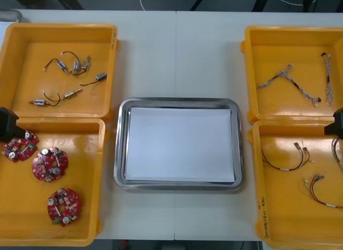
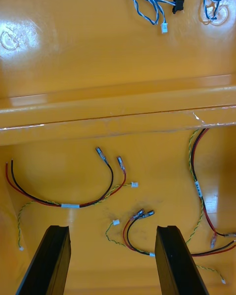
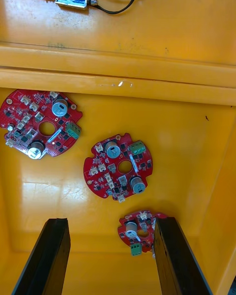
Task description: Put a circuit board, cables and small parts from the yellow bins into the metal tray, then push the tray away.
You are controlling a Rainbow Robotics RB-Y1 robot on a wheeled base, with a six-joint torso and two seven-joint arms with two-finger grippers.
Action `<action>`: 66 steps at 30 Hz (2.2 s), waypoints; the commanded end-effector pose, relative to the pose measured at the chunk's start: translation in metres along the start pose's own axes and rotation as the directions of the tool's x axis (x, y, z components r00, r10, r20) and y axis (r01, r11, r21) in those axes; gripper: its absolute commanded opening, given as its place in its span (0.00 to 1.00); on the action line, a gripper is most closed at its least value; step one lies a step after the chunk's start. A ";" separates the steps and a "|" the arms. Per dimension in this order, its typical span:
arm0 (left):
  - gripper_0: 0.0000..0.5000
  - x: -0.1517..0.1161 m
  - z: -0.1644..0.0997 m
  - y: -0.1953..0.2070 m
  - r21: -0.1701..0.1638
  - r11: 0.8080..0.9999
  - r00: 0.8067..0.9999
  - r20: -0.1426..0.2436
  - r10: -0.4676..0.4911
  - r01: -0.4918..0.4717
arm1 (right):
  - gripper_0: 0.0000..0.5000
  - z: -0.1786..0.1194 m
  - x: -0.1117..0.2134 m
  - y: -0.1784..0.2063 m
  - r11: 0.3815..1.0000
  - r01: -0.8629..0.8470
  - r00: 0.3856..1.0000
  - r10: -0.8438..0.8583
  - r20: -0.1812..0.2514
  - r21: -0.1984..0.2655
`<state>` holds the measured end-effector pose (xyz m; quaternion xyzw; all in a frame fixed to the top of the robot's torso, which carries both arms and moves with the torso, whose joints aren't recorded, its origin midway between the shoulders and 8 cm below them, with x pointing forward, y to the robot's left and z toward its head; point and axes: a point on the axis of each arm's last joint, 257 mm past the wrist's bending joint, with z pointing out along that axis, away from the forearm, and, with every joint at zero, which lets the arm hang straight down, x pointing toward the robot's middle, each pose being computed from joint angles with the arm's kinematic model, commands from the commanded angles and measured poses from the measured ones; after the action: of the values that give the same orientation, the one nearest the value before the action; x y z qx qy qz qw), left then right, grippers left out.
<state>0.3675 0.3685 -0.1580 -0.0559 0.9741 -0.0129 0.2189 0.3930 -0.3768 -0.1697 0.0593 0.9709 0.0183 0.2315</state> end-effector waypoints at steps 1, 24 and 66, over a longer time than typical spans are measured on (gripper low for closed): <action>1.00 -0.004 -0.015 0.014 -0.045 0.993 0.993 0.023 0.113 -0.112 | 1.00 -0.012 -0.005 -0.018 0.999 0.000 1.000 -0.001 0.023 0.040; 1.00 -0.004 -0.015 0.014 -0.045 0.993 0.993 0.023 0.113 -0.112 | 1.00 -0.012 -0.005 -0.018 0.999 0.000 1.000 -0.001 0.023 0.040; 1.00 -0.004 -0.015 0.014 -0.045 0.993 0.993 0.023 0.113 -0.112 | 1.00 -0.012 -0.005 -0.018 0.999 0.000 1.000 -0.001 0.023 0.040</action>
<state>0.3675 0.3685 -0.1580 -0.0558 0.9741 -0.0129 0.2189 0.3930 -0.3768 -0.1697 0.0593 0.9709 0.0183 0.2315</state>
